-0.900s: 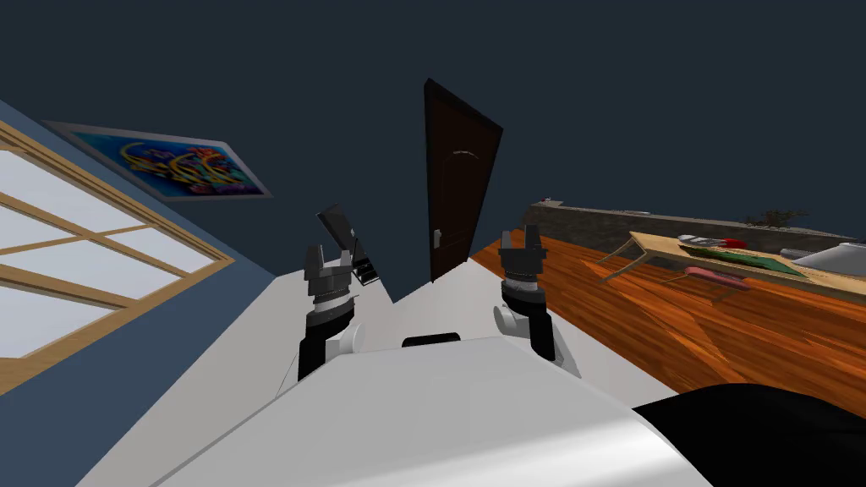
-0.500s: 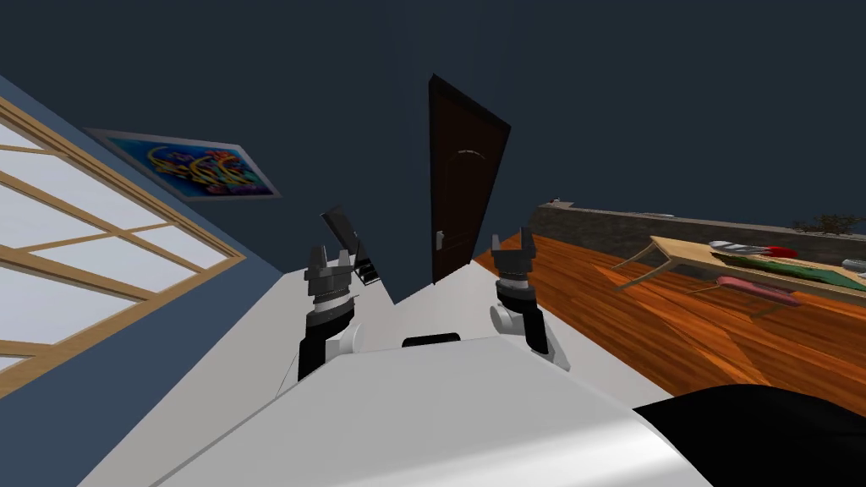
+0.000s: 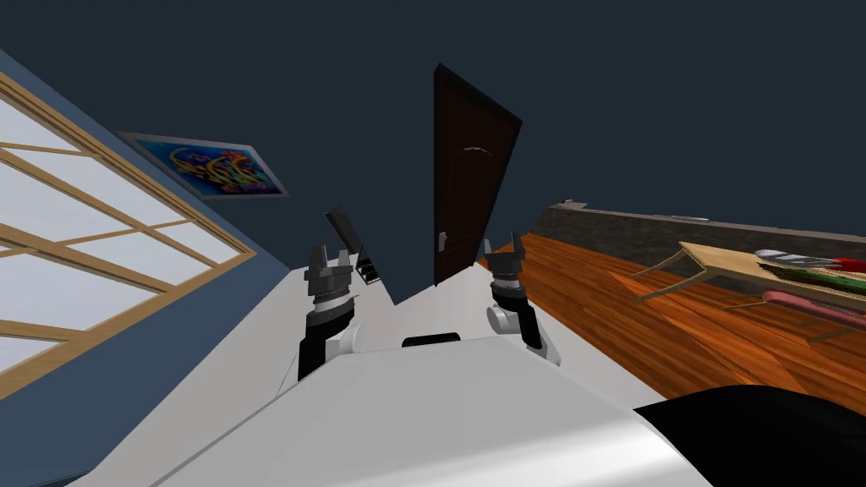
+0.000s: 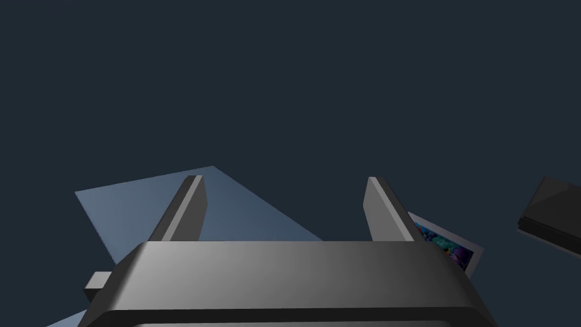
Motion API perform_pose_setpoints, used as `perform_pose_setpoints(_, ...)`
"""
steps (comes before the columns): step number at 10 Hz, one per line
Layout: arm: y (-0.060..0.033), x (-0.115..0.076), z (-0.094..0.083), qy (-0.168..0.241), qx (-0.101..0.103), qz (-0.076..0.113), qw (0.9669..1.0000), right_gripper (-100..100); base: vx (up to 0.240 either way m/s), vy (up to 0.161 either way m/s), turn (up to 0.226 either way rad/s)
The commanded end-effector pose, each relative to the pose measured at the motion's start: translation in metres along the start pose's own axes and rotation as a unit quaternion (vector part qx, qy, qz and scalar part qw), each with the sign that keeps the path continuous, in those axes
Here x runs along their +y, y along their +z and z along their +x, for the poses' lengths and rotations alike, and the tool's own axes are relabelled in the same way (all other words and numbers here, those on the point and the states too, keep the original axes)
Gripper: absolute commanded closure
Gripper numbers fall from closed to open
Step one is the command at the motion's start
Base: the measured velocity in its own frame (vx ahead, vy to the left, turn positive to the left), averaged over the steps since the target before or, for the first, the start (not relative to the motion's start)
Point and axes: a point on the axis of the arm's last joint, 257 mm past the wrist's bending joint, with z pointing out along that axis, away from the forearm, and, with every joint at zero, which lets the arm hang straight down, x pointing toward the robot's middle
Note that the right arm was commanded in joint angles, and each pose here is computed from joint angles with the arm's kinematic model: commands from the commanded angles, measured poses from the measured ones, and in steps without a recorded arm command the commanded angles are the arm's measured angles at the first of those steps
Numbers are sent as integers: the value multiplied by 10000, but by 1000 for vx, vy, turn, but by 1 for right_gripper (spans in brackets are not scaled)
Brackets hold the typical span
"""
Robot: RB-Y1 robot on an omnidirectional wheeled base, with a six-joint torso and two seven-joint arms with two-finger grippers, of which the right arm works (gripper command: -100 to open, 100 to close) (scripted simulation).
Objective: Pull the door open
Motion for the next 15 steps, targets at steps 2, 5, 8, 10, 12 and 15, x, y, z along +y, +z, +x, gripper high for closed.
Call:
perform_pose_setpoints(2, -50, -223, -13, 640, -18, 221, 9977, -100, 100, -41, 89)
perform_pose_setpoints(5, -131, -500, -31, 1386, -75, 513, 9890, -100, 80, -51, 113)
perform_pose_setpoints(8, -240, -797, -56, 2130, -182, 838, 9733, -100, 92, -45, 106)
perform_pose_setpoints(10, -282, -899, -67, 2381, -230, 951, 9663, -100, 83, -46, 89)
perform_pose_setpoints(12, -378, -1103, -93, 2857, -347, 1181, 9504, -100, 67, -38, 78)
perform_pose_setpoints(15, -486, -1307, -126, 3307, -490, 1411, 9318, -100, 75, -52, 109)
